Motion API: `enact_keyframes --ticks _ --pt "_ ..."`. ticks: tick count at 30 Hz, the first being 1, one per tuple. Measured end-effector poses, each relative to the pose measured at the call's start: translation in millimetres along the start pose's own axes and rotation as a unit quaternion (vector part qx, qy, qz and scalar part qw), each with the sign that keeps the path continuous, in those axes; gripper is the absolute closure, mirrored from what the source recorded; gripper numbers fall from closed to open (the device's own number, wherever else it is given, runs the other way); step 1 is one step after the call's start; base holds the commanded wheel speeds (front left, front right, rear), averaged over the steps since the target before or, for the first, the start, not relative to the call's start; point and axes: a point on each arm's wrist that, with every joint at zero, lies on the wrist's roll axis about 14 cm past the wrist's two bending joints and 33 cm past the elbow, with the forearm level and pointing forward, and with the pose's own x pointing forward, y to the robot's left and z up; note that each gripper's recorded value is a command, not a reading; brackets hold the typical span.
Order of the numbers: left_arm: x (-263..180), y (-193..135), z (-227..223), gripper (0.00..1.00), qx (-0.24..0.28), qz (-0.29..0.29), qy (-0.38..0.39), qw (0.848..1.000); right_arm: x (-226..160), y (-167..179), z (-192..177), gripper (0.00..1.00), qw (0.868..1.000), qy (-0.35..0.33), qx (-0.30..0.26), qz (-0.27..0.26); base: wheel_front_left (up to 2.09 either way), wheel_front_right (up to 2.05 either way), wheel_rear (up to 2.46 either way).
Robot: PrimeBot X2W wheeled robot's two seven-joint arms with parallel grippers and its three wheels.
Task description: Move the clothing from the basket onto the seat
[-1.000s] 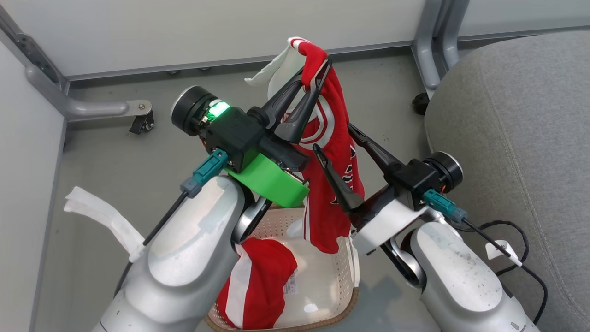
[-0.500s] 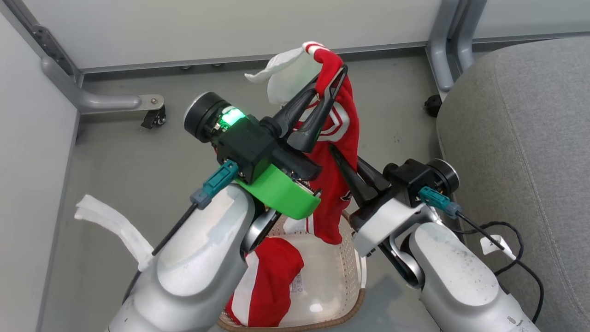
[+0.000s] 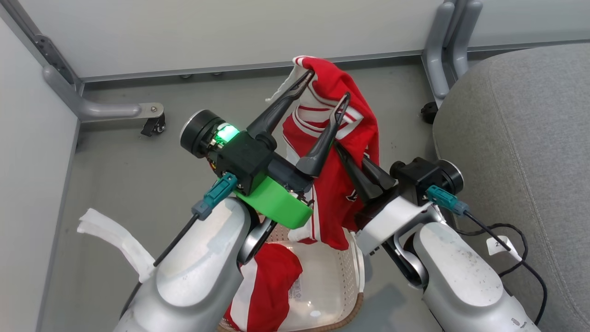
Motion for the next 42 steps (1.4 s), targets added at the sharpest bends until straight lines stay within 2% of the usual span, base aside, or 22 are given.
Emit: enact_keyframes --ticks 12,23,29,42 --pt "-6 -9 -7 0.0 -0.002 -0.003 0.009 1.0 -17 -21 12 1.0 0.999 -0.013 -0.016 -0.04 0.0 0.0 0.0" --pt "0 -27 -22 0.0 -0.012 -0.03 0.02 0.999 -51 -63 21 1.0 0.992 -0.02 -0.042 -0.114 0.0 0.0 0.0" --pt "3 -44 -41 0.0 -0.022 -0.059 0.038 0.997 -78 -92 28 1.0 0.984 -0.022 -0.06 -0.168 0.0 0.0 0.0" --pt "13 -87 -76 0.0 -0.052 -0.133 0.067 0.987 -149 -141 36 1.0 0.956 -0.015 -0.082 -0.282 0.0 0.0 0.0"
